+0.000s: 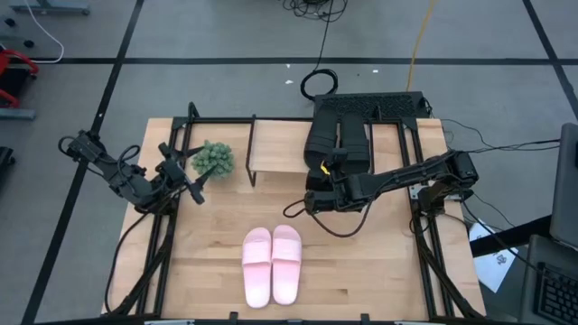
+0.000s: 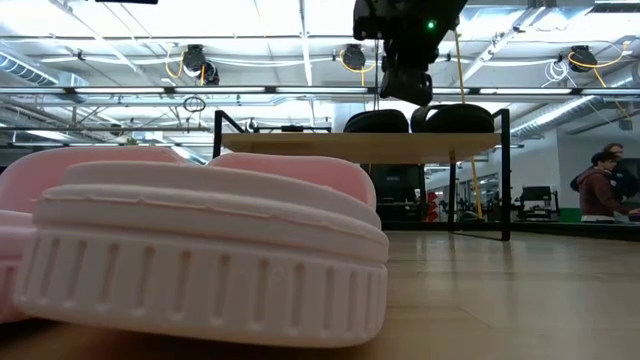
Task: Pick and place slides into the shelf
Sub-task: Adjust the black slipper on the shelf
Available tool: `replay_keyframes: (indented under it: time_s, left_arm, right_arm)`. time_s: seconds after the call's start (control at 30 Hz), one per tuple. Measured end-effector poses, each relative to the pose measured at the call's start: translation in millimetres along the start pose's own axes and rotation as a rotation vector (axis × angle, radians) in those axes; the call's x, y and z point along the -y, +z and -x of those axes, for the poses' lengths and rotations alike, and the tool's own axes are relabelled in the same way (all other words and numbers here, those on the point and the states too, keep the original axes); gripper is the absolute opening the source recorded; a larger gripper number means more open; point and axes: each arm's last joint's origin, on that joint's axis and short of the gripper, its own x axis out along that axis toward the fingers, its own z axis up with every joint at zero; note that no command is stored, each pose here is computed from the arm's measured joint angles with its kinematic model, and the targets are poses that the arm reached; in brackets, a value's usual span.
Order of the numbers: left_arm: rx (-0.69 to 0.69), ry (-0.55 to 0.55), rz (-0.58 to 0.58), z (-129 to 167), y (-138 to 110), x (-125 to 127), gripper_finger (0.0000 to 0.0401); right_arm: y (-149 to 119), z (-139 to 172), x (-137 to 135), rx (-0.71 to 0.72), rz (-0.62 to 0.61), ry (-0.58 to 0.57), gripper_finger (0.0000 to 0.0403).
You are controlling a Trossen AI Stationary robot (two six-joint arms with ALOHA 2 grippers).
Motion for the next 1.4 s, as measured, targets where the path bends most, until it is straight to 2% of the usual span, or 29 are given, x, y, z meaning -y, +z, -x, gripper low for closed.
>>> replay_keyframes:
  time_s: [0.13, 0.3, 0.43, 0.9, 1.4]
  left_arm:
    - [0.0, 0.0, 0.003, 0, 0, 0, 0.0294]
    - [0.0, 0.0, 0.004, 0, 0, 0, 0.0294]
    - [0.0, -0.001, 0.0, 0, 0, 0, 0.0294]
    - [0.0, -0.001, -0.005, 0, 0, 0, 0.0294]
    - [0.0, -0.001, -0.005, 0, 0, 0, 0.0294]
  right_arm:
    - [0, -2, -1, -0.002, -0.026, 0.059, 0.0059]
    - [-1, -6, 2, -0.017, -0.026, 0.034, 0.0119]
    - [-2, -10, 4, -0.032, -0.015, 0.009, 0.0148]
    - [-2, -13, 4, -0.039, -0.048, 0.052, 0.015]
    - [-8, -35, 13, -0.121, -0.059, 0.036, 0.0144]
